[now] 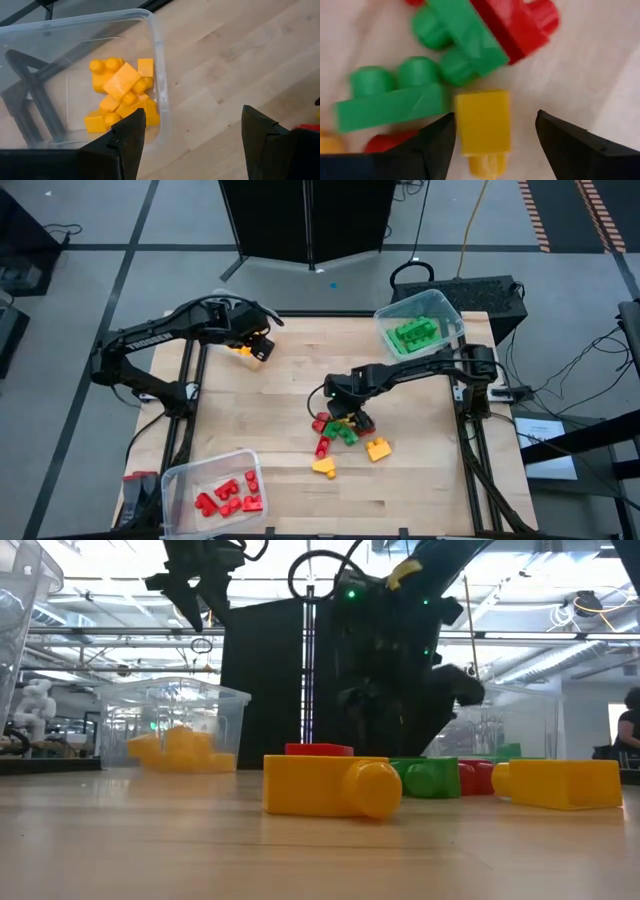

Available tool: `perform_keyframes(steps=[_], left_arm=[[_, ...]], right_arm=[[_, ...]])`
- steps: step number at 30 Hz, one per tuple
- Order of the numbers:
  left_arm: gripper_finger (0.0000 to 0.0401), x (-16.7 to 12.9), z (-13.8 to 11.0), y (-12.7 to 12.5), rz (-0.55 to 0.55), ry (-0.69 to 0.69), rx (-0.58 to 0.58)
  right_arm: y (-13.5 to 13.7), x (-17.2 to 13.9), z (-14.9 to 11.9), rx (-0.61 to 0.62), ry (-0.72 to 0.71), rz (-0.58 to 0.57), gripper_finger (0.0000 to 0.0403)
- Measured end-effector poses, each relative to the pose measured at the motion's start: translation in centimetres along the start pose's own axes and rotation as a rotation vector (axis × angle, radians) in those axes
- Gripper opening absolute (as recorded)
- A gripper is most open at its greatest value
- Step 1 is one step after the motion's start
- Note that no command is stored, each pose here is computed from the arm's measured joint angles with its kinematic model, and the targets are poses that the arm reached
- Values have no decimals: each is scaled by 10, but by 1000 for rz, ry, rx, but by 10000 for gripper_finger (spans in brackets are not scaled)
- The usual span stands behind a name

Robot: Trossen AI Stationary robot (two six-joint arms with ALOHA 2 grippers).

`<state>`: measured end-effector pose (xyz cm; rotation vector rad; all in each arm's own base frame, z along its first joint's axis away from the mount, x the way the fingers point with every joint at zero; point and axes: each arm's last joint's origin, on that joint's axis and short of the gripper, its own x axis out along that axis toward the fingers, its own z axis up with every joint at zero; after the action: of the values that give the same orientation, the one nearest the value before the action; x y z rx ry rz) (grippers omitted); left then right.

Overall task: Sort blocks
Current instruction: Put the yellow game piece into the top left transparent bin

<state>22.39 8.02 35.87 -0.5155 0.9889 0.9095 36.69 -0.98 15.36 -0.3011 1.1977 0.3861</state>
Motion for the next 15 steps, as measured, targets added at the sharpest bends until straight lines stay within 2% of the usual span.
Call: perform_keyframes(steps=[3,8,15], left_arm=[[215,0,0,0,1,-1,0],[215,0,0,0,4,-3,0],[215,0,0,0,4,-6,-14]], right_arm=[[-1,4,-1,-3,32,-40,226],[-3,6,-3,-3,46,-47,115],[-2,-6,-1,2,26,-62,116]])
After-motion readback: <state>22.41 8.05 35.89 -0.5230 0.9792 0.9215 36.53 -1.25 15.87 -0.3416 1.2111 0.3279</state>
